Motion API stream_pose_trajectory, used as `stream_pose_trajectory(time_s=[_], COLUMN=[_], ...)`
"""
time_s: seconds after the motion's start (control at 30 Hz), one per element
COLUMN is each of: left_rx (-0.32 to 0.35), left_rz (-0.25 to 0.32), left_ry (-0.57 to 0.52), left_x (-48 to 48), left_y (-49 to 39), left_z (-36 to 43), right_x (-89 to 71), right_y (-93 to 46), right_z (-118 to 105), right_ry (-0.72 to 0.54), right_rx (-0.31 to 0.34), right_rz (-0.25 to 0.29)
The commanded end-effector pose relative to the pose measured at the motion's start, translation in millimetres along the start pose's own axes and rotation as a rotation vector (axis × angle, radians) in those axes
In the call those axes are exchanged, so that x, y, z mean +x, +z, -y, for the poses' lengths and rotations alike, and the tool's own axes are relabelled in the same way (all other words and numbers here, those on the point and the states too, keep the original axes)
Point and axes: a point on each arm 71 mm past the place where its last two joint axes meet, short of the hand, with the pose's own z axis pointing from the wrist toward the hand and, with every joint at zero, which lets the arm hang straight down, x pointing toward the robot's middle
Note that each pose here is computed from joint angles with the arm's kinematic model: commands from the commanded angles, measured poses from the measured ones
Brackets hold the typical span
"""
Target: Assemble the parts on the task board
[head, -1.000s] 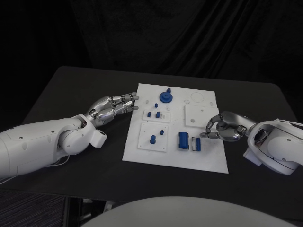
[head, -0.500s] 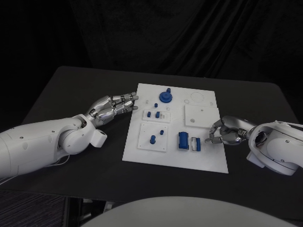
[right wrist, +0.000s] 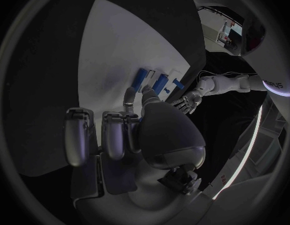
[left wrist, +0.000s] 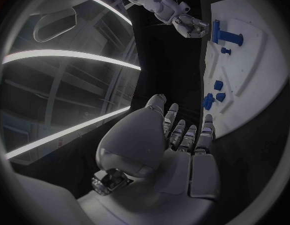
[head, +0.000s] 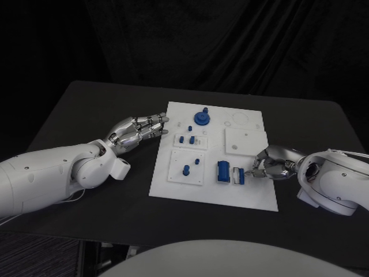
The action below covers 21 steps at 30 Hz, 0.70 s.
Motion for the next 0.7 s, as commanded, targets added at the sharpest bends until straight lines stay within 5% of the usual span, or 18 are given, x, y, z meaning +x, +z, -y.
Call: stream_pose_trajectory(time_s=[0.03, 0.7], left_rx=[0.014, 0.01], left_rz=[-0.006, -0.011], left_ry=[-0.008, -0.012], left_x=[1.2, 2.0], left_y=[-0.1, 0.4], left_z=[0.2, -0.8], right_x=[4.3, 14.5], right_y=[-0.3, 3.7], right_z=[3, 1], right_ry=[0.006, 0.006], right_rx=[0.066, 0.138], right_rz=[-0.037, -0.088])
